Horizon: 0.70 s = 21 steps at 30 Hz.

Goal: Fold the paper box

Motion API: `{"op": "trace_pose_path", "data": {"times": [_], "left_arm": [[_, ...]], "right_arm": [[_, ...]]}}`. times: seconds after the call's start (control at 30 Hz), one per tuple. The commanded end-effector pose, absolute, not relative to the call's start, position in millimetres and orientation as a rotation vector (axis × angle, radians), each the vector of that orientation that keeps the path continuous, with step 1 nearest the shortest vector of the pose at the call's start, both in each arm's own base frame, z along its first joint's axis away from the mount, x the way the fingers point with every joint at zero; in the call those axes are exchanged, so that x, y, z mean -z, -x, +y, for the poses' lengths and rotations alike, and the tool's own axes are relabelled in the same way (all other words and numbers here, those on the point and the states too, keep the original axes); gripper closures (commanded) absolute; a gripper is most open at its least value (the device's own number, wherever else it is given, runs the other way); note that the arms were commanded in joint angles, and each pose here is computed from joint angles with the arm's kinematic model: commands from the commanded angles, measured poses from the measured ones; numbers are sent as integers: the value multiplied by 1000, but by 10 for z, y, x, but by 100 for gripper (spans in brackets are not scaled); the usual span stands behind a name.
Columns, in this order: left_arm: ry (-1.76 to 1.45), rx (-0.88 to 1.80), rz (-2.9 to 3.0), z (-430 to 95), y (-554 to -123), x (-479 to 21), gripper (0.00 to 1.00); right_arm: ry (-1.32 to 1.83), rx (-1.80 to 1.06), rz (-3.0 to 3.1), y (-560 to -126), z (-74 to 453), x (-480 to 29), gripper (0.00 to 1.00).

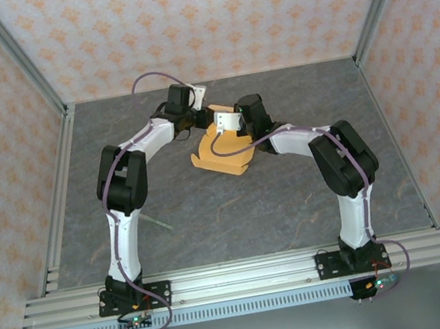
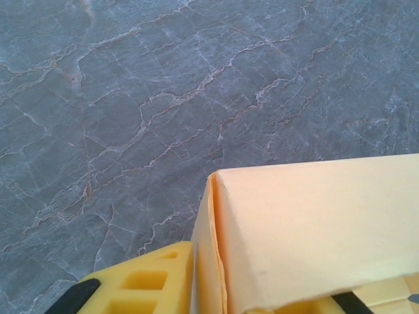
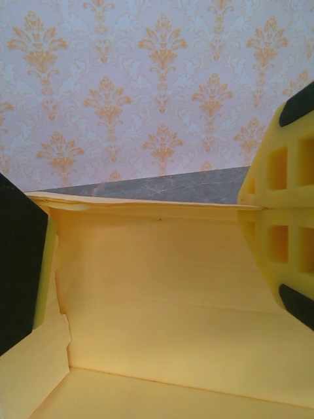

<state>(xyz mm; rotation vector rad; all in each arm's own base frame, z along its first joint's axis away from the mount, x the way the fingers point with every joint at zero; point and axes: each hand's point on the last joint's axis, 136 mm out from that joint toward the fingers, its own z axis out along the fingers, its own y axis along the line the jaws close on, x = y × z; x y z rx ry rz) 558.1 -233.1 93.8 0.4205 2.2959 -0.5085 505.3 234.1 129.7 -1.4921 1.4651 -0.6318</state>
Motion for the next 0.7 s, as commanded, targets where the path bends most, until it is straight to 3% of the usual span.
{"op": "trace_pose_path", "data": {"times": [0.0, 0.13, 0.2, 0.47, 0.6, 0.67], "left_arm": [[-411, 471, 2308, -2248, -5644, -852, 84], [-397, 467, 2296, -2226, -5624, -907, 90], [-389, 456, 2288, -2215, -5611, -944, 93], [-362, 373, 2285, -2080, -5523, -1061, 100], [-334, 324, 2301, -1994, -5433, -1118, 100], [-293, 286, 2323, -1917, -5383, -1126, 100]], "right_arm": [[1470, 637, 1484, -5056, 2290, -1456, 100], [1463, 638, 1485, -5061, 2294, -1468, 100], [1455, 632, 1489, -5060, 2297, -1474, 95], [1359, 551, 1523, -4937, 2320, -1602, 59], [1232, 375, 1559, -4707, 2423, -1842, 50], [1161, 243, 1587, -4546, 2503, -2015, 39]]}}
